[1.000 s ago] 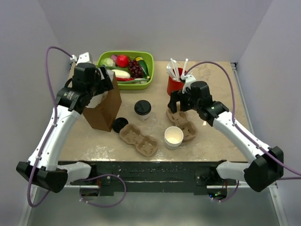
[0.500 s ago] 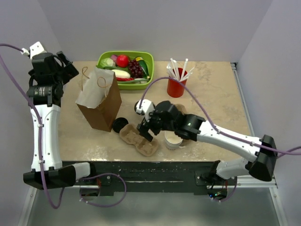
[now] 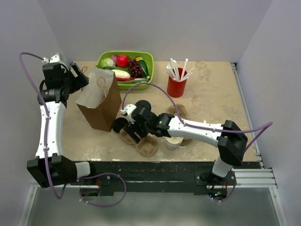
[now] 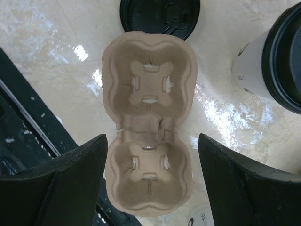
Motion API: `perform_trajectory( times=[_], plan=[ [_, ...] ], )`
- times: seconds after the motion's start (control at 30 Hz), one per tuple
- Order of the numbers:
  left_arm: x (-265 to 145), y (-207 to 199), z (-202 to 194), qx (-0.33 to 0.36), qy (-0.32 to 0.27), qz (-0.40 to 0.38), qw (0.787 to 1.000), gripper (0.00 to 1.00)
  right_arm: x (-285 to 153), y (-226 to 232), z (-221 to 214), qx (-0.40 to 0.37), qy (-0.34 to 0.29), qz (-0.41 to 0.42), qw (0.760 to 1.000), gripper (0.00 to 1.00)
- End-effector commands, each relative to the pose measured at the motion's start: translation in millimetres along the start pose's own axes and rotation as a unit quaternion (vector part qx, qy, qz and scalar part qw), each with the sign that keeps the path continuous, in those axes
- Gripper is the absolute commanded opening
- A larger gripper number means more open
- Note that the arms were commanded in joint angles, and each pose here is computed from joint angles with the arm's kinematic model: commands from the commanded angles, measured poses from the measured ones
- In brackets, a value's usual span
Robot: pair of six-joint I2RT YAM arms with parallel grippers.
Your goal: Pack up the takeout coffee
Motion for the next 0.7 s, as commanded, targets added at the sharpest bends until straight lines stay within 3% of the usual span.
perform_trajectory(
  times=[0.0, 0.23, 0.27, 0.33, 0.37, 0.53, 0.6, 0.67],
  plan=[
    [17, -2, 1, 0.001, 0.010, -0.040, 0.999, 0.79, -13, 6, 3, -0.053, -0.012, 0.055, 0.997, 0.79],
    [20, -4, -2, -0.001, 0.016, -0.073, 0.997, 0.41, -17, 25, -36, -0.140, 0.019, 0.114, 0.983, 0.73],
    [20, -1, -1, -0.005, 0.011, -0.057, 0.998, 0.23, -15, 27, -37, -0.142, 0.020, 0.109, 0.984, 0.71],
    [16, 2, -1, -0.017, 0.009, -0.031, 0.999, 0.04, -12, 26, -40, -0.133, 0.020, 0.091, 0.987, 0.71],
    [13, 6, 1, -0.022, -0.004, -0.003, 1.000, 0.00, -10, 22, -35, -0.129, 0.007, 0.067, 0.989, 0.71],
    [-23, 20, 2, -0.048, -0.052, 0.092, 0.993, 0.00, -12, 11, -17, -0.174, -0.008, 0.019, 0.985, 0.71],
    [-36, 26, -1, -0.044, -0.070, 0.108, 0.991, 0.00, -19, 7, -19, -0.279, -0.016, 0.055, 0.959, 0.71],
    [-42, 27, -3, -0.040, -0.074, 0.109, 0.991, 0.00, -20, 3, -22, -0.331, -0.034, 0.051, 0.942, 0.71]
  ],
)
Point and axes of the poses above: each gripper's point midway between its finger pads, its own x axis out along the fingers, its own y axis along the line the jaws close on, z = x × y, the point moved 9 cm from there along -x, back along the fingers, and after that the axes turned 11 degrees about -x, right-handed, at the moved point
